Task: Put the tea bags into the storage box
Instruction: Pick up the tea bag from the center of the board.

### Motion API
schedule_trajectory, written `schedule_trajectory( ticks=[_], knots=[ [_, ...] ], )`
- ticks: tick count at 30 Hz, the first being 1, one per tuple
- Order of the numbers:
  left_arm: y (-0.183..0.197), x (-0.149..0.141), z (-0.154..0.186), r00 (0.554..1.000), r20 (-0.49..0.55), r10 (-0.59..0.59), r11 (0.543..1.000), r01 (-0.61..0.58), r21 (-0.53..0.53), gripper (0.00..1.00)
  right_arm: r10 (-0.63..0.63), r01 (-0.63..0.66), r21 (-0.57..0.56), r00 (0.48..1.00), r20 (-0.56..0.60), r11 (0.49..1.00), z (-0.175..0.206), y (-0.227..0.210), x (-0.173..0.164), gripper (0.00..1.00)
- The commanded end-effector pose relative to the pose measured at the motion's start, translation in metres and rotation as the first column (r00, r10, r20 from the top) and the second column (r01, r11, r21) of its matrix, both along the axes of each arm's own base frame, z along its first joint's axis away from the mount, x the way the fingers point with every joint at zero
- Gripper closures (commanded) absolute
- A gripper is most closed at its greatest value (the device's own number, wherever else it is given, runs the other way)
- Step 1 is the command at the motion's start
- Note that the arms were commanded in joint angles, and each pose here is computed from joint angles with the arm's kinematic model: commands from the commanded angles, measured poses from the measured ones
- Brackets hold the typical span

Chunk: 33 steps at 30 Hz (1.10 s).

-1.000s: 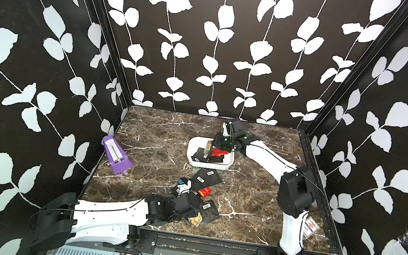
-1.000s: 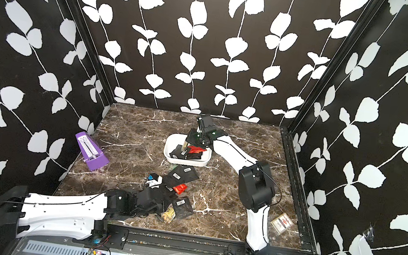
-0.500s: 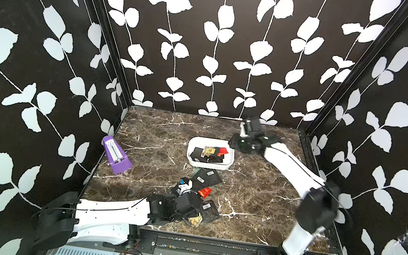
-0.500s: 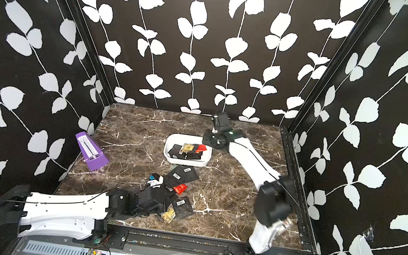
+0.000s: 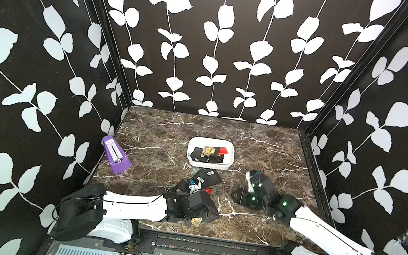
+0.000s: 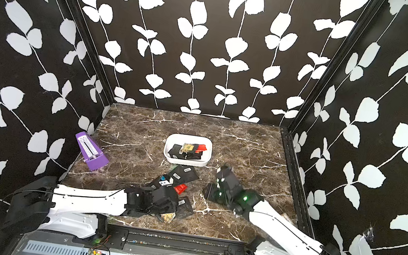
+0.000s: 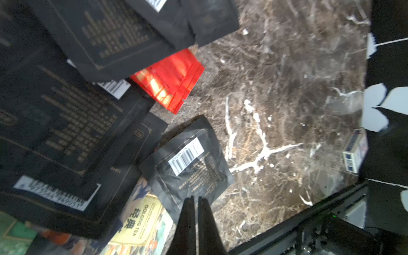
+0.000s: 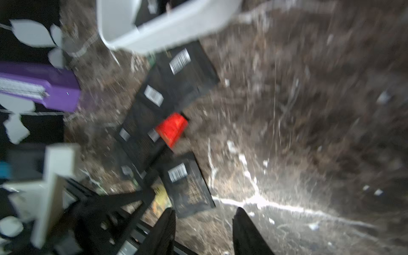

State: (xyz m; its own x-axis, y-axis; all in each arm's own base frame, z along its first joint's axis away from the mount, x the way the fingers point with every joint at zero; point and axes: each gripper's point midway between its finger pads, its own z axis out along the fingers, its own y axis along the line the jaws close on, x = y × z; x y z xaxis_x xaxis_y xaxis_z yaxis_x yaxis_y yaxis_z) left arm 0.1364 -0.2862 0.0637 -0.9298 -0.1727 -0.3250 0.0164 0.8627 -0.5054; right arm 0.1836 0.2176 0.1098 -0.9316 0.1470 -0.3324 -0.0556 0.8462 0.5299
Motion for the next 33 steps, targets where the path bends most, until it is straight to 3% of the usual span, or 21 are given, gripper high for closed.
schedule_trajectory(
  ticks=[1,14,33],
  knots=[
    [-0.008,0.0,0.0,1.0,-0.029,0.008,1.0,-0.009,-0.018,1.0,-0.074,0.074,0.094,0.997,-0.005,0.993,-0.008,0.014,-0.002,0.56],
    [-0.003,-0.005,-0.024,0.997,-0.08,0.01,0.998,-0.005,0.06,1.0,0.02,-0.015,0.076,0.998,-0.062,0.997,-0.042,0.054,-0.023,0.55],
    [0.015,-0.012,-0.051,0.993,-0.119,0.01,0.984,0.012,0.18,1.0,0.046,-0.044,0.016,0.991,-0.122,0.999,-0.074,0.066,-0.03,0.55]
  ],
)
